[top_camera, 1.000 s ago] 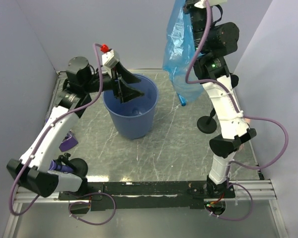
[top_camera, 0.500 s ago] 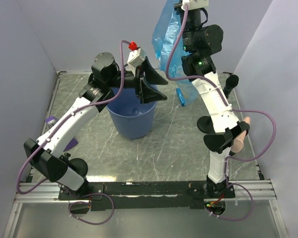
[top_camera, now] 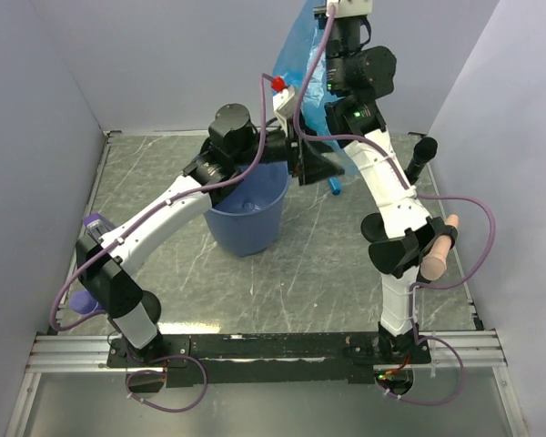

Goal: Put the trash bags into the trash bin

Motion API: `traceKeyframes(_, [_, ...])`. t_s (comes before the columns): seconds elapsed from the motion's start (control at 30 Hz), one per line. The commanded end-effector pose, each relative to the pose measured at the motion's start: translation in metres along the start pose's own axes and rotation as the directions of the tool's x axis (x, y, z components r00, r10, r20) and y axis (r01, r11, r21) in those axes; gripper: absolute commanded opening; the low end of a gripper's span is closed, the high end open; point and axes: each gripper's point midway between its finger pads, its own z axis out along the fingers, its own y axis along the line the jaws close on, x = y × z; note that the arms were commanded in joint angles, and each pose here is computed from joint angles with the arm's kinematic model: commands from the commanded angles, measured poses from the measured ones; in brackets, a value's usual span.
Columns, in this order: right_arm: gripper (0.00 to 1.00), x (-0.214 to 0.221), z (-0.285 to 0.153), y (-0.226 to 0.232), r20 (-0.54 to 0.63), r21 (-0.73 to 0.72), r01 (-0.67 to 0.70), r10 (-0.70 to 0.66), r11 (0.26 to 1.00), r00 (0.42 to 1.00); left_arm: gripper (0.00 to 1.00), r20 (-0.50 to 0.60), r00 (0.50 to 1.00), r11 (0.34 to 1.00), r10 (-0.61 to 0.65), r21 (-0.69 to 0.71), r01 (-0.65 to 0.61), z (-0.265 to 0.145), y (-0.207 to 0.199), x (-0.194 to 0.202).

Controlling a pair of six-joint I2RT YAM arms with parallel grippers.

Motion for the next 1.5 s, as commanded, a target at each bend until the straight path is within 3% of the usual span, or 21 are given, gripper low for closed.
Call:
traceKeyframes(0.0, [0.00,-0.015,0.003,-0.020,0.034,0.079,-0.003,0.001,0.997,0.999,0.82,0.205,0.979,0.965,-0.010,-0.255,0.063,0.003,0.031,-0.050])
traceKeyframes(0.1, [0.00,-0.012,0.002,-0.019,0.021,0.075,-0.002,0.000,0.997,1.000,0.63,0.207,0.978,0.951,-0.011,-0.299,0.074,0.002,0.039,-0.046])
traceKeyframes(0.2, [0.00,-0.011,-0.002,-0.017,-0.015,0.052,-0.047,0.048,0.998,0.999,0.53,0.219,0.975,0.930,0.030,-0.365,0.054,-0.016,0.050,-0.046])
traceKeyframes(0.47, [0.00,-0.014,-0.030,0.050,-0.165,-0.179,-0.272,0.243,0.946,0.956,0.38,0.209,0.971,0.894,0.119,-0.449,-0.013,-0.094,0.059,-0.058])
traceKeyframes(0.57, [0.00,-0.029,-0.040,0.081,-0.165,-0.253,-0.310,0.275,0.916,0.947,0.25,0.214,0.967,0.881,0.142,-0.473,-0.025,-0.123,0.057,-0.060])
traceKeyframes(0.67, [0.00,-0.045,-0.047,0.108,-0.158,-0.330,-0.353,0.317,0.876,0.935,0.01,0.212,0.960,0.867,0.184,-0.496,-0.057,-0.150,0.051,-0.066])
traceKeyframes(0.87, [0.00,-0.096,-0.054,0.134,-0.064,-0.455,-0.410,0.430,0.791,0.900,0.01,0.207,0.927,0.819,0.312,-0.553,-0.152,-0.197,0.028,-0.100])
traceKeyframes(1.13, [0.00,-0.129,-0.072,0.143,-0.057,-0.508,-0.427,0.466,0.748,0.883,0.01,0.138,0.853,0.693,0.503,-0.654,-0.303,-0.241,-0.012,-0.138])
traceKeyframes(1.47, [0.00,-0.087,-0.108,0.146,-0.213,-0.494,-0.422,0.365,0.760,0.906,0.01,0.088,0.887,0.644,0.454,-0.720,-0.258,-0.260,0.003,-0.119])
